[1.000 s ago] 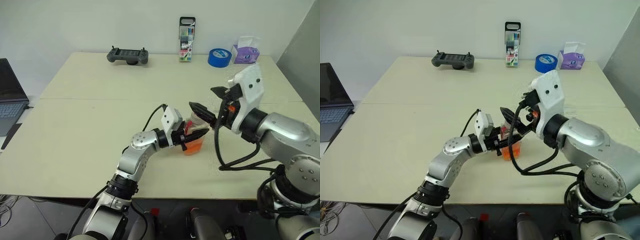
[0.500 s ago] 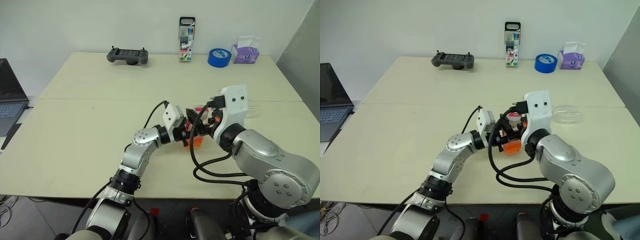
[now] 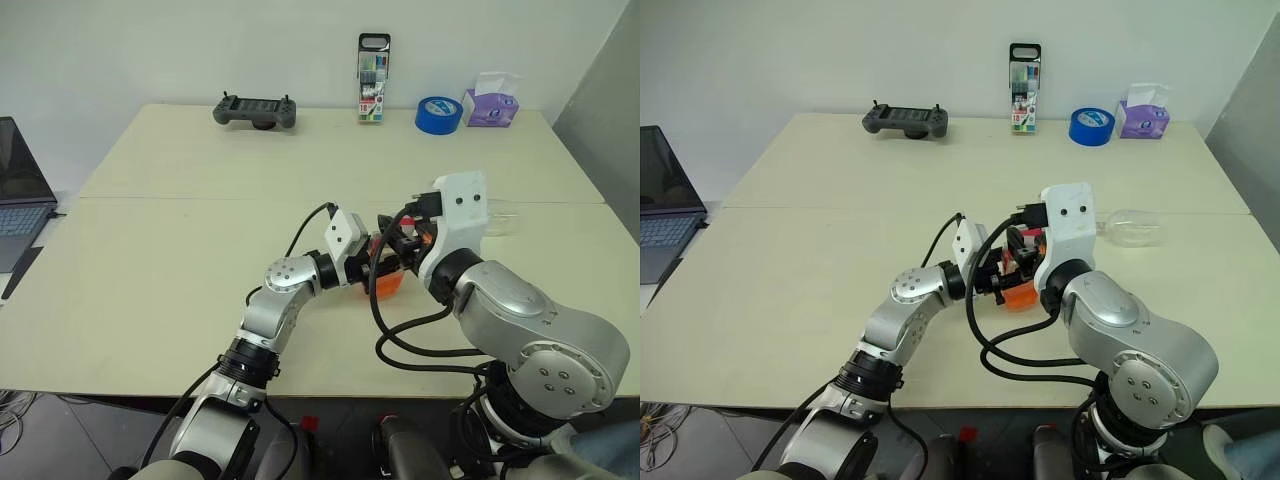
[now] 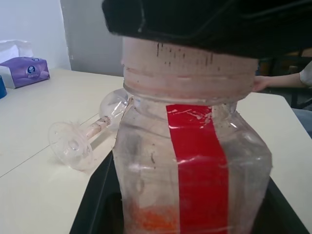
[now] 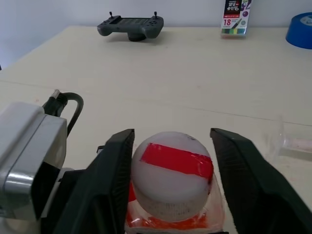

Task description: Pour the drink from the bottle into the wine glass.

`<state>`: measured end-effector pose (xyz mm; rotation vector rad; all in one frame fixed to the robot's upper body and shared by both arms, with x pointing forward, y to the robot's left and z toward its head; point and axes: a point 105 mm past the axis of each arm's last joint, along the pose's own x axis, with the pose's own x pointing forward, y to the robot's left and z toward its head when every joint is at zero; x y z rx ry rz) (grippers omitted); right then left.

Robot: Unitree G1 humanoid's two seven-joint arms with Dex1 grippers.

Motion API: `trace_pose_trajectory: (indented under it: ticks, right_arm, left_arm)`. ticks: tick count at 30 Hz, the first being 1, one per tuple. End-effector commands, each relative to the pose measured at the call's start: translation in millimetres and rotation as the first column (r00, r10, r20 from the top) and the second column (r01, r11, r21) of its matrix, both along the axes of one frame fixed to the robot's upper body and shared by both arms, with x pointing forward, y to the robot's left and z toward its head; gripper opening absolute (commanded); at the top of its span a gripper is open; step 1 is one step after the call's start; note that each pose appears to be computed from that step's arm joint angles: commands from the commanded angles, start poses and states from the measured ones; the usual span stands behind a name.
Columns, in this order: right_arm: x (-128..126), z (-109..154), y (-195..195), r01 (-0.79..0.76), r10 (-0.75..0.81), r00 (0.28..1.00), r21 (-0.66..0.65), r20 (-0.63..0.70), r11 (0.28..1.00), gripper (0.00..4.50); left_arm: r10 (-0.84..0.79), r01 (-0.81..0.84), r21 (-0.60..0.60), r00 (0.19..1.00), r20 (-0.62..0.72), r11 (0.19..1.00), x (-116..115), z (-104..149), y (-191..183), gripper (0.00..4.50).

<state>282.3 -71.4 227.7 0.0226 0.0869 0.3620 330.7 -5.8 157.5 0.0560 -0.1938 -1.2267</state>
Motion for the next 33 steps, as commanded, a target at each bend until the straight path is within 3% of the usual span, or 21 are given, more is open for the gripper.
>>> trace_pose_trajectory:
  ticks: [1,6,8,10,12,13,16,20,25,30,32,33]
  right_arm:
    - [-9.9,10.6,-5.9,0.026,-0.024,0.997,-0.021,0.078,0.999,1.82]
    - [-8.5,15.3,-9.8,-0.036,0.049,0.994,-0.124,0.102,0.992,1.82]
    - [-9.6,18.3,-10.4,-0.183,0.202,0.976,-0.204,0.078,0.962,1.82]
    - [-23.5,17.5,-3.3,-0.438,0.453,0.891,-0.243,0.009,0.866,1.82]
    - [-50.6,7.2,-3.1,-0.704,0.695,0.707,-0.236,-0.133,0.67,1.82]
    - [-48.9,4.4,-11.1,-0.742,0.723,0.666,-0.259,-0.185,0.618,1.82]
    - [-21.3,3.9,-30.0,-0.739,0.714,0.66,-0.374,-0.233,0.561,1.82]
    - [-9.3,17.3,-35.6,-0.785,0.786,0.579,-0.411,-0.219,0.464,1.82]
    - [-1.4,29.0,-37.3,-0.797,0.815,0.555,-0.388,-0.167,0.464,1.82]
    - [0.4,41.3,-34.0,-0.765,0.807,0.586,-0.377,-0.071,0.522,3.56]
    - [5.1,43.5,-36.6,-0.695,0.756,0.654,-0.414,-0.027,0.587,4.27]
    - [8.3,43.8,-38.6,-0.655,0.717,0.697,-0.419,-0.011,0.629,4.27]
  left_arm:
    - [0.003,0.0,-0.043,0.998,0.061,0.999,-0.4,18.4,1.3,1.68]
    - [0.007,-0.004,-0.045,0.998,0.061,0.999,-0.6,19.1,0.6,1.68]
    - [0.007,-0.003,-0.052,0.998,0.06,0.999,-1.0,20.3,-1.6,1.68]
    - [0.001,0.003,-0.053,0.998,0.062,0.999,-1.8,20.9,-6.0,1.68]
    - [-0.004,0.008,-0.058,0.998,0.067,0.998,-3.6,23.2,-9.1,1.67]
    - [-0.005,0.009,-0.06,0.998,0.07,0.998,-4.2,24.6,-9.8,1.67]
    - [-0.001,0.006,-0.062,0.997,0.076,0.998,-4.3,26.8,-9.4,1.66]
    - [0.025,-0.019,-0.063,0.996,0.086,0.998,-2.0,27.9,-4.8,1.65]
    - [0.04,-0.033,-0.07,0.995,0.089,0.997,-1.4,28.9,-4.2,1.65]
    - [0.037,-0.031,-0.071,0.995,0.09,0.997,-1.6,28.9,-4.2,1.63]
    - [0.033,-0.027,-0.069,0.995,0.09,0.997,-1.3,28.9,-4.6,1.63]
    - [0.031,-0.025,-0.068,0.995,0.091,0.997,-1.2,28.9,-4.4,1.63]
